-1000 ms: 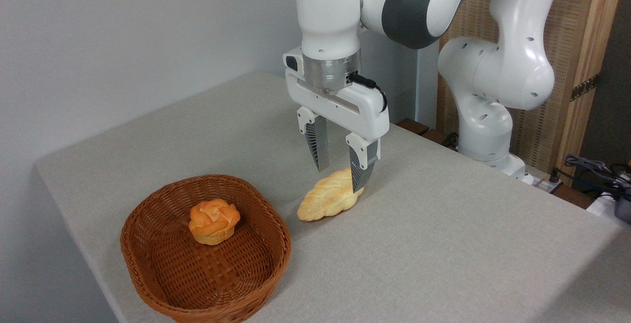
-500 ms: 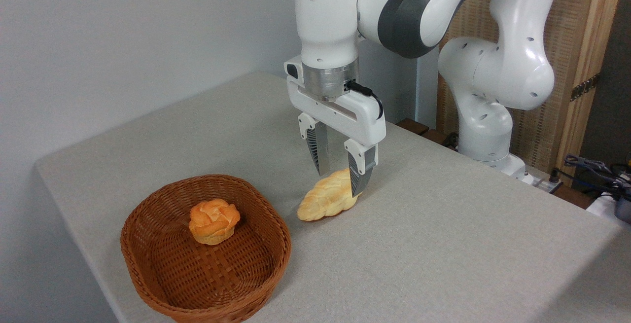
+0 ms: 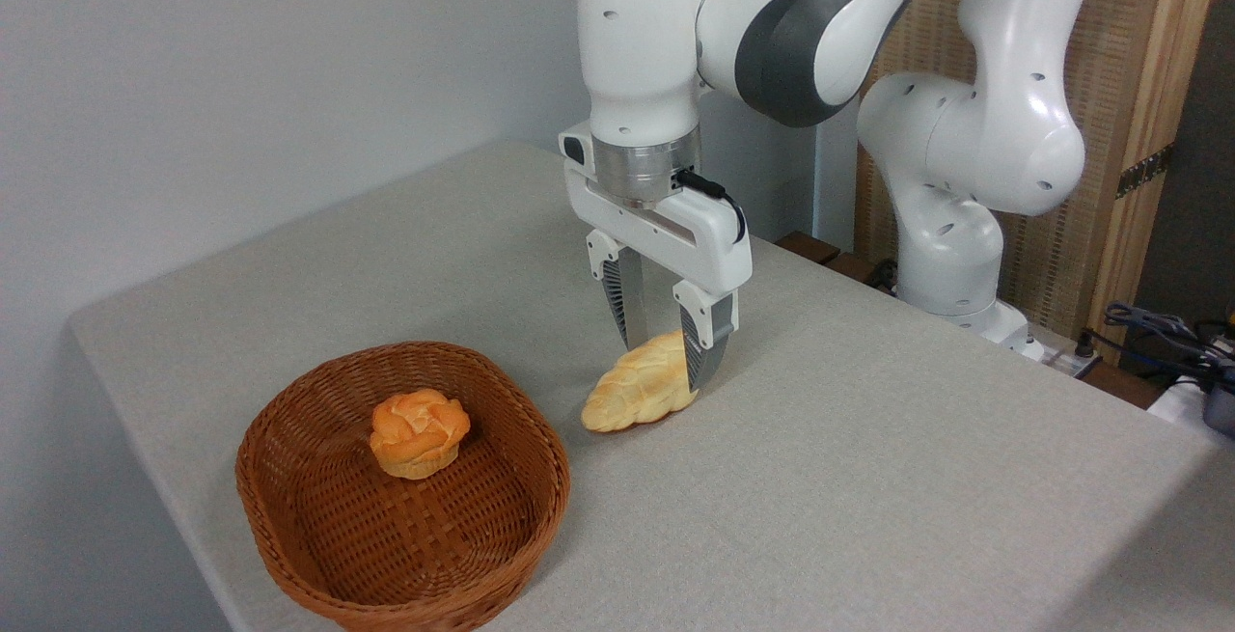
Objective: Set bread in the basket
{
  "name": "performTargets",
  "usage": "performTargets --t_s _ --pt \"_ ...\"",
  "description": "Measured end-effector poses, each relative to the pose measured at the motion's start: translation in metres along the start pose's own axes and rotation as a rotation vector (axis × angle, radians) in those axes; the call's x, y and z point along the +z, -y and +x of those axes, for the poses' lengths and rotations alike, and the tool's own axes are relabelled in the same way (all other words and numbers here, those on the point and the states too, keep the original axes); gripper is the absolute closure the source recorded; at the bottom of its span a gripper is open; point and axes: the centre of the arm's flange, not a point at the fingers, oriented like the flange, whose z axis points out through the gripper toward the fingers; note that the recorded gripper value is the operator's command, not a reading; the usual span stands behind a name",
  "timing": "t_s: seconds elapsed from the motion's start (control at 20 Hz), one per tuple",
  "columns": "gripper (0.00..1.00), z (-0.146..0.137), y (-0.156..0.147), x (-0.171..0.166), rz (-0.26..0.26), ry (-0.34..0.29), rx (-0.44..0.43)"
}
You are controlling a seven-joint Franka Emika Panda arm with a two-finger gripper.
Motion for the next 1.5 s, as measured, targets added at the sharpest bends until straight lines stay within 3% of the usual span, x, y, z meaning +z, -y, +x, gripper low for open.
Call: performTargets --t_s 0.8,1.05,1.5 --pt "0.00 0.006 -0.012 0.016 0.029 -0.013 0.029" --pt "0.00 0.013 -0.011 0.011 -0.010 -0.130 -0.043" --pt "0.01 0.013 -0.012 0.013 -0.014 -0.133 -0.044"
